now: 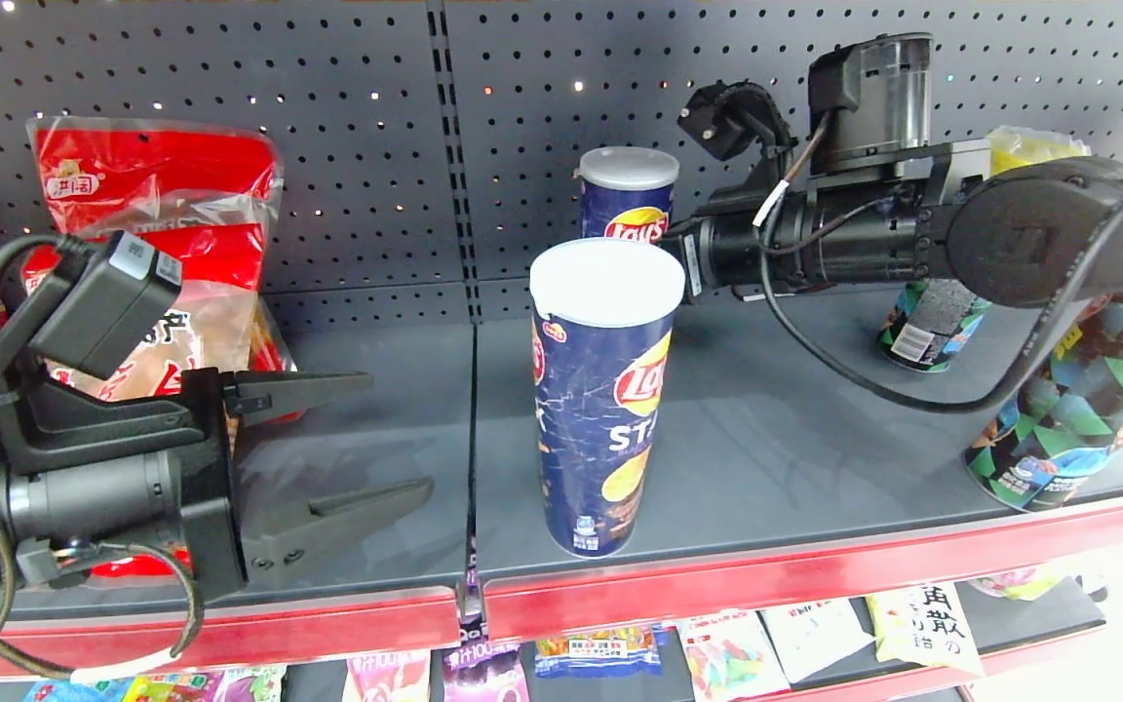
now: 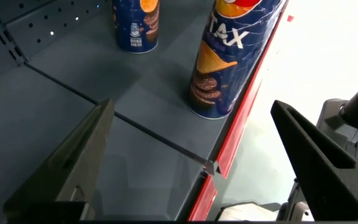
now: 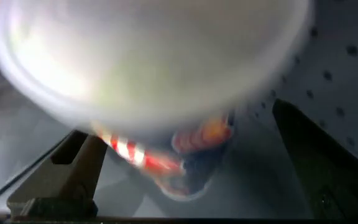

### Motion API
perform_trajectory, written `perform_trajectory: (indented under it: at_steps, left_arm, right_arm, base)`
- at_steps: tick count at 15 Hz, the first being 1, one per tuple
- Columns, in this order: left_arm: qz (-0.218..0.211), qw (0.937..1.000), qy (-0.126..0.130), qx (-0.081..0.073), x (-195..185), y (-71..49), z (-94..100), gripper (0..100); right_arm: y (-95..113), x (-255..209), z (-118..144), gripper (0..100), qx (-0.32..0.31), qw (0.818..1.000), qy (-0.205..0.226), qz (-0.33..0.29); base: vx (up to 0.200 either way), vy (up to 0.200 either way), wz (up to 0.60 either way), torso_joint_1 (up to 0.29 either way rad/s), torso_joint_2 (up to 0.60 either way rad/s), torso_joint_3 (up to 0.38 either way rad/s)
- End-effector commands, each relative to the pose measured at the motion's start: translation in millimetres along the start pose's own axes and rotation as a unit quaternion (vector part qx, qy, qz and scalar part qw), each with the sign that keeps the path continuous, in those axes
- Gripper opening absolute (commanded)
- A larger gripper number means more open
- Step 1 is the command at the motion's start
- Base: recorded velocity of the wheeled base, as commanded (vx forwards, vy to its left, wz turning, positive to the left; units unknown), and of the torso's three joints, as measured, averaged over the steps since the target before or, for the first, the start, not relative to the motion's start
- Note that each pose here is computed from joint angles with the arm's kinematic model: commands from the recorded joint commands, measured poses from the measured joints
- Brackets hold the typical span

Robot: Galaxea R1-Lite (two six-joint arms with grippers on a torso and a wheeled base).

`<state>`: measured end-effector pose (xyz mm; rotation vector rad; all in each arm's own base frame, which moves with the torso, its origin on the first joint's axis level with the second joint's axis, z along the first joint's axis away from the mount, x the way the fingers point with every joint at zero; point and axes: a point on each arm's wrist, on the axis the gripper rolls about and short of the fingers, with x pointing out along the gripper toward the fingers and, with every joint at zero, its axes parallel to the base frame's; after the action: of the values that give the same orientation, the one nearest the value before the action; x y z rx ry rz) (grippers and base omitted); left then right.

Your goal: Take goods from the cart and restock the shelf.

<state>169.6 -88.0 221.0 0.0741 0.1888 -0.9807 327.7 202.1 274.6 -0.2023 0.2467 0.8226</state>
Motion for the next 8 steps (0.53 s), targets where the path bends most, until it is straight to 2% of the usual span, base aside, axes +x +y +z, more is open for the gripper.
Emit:
perform_trajectory:
  at_steps: [1, 7, 8]
  left_arm:
    - [0.000, 1.0000, 0.002, -0.001, 2, 1.4, -0.2, 100]
    - [-0.002, 1.0000, 0.009, 0.000, 5, 1.9, -3.1, 100]
    - [-0.004, 0.9999, 0.009, 0.007, 5, 1.1, -3.0, 100]
  right_arm:
    - [8, -28, 2, 100, 0.000, 1.000, -0.001, -0.006]
    - [25, -75, -16, 100, 0.004, 0.999, 0.017, -0.031]
    - [27, -82, -19, 100, 0.004, 0.999, 0.020, -0.032]
  base:
    - [0.000, 0.000, 0.00, 0.000, 0.00, 0.000]
    - [0.000, 0.000, 0.00, 0.000, 0.00, 0.000]
    - [0.000, 0.000, 0.00, 0.000, 0.00, 0.000]
